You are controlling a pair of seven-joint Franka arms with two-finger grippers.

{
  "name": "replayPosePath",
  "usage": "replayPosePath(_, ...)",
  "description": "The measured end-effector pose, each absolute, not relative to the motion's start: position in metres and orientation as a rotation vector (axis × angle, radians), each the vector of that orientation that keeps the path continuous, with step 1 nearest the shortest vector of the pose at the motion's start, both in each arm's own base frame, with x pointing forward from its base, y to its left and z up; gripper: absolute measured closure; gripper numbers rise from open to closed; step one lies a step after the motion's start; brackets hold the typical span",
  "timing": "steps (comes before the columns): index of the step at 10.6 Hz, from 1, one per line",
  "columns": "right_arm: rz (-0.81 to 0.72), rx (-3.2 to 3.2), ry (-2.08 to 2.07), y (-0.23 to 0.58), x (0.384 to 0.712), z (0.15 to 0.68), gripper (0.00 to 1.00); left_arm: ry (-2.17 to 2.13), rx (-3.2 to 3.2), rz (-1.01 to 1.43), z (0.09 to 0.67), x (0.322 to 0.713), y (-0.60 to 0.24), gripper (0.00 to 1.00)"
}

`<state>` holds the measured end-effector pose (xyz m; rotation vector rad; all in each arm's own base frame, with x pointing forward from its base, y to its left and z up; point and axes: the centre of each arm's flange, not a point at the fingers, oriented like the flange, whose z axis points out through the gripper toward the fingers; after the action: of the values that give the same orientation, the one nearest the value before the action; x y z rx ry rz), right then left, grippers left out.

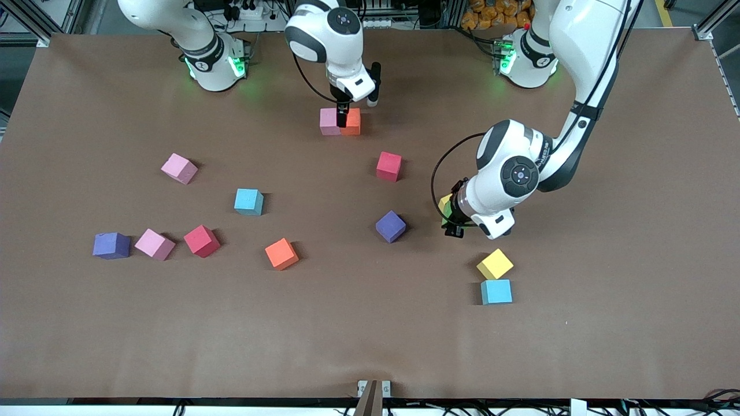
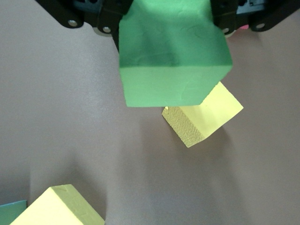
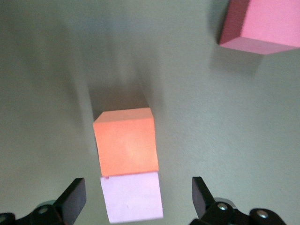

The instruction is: Form number 2 with 11 blocks

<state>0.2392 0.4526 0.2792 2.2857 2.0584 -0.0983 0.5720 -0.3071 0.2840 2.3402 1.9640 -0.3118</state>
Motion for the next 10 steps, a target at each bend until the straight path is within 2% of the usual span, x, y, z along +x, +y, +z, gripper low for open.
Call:
replayPosePath(3,-0.079,2.381,1.927,0.423,0.281,0.327,0.00,1.966,2.343,-0.315,0.282,0.571,-0.309,0.40)
replayPosePath(7,-0.124,2.625,1.559,0.349,0.396,0.431,0.00,2.033,2.293,-0.353,0.289,0.544,-0.342,0.40)
replayPosePath(10,-0.094,2.829,1.205,0.235,0.479,0.460,0.00,2.081,2.272,-0.391,0.290,0.502,-0.377,0.40)
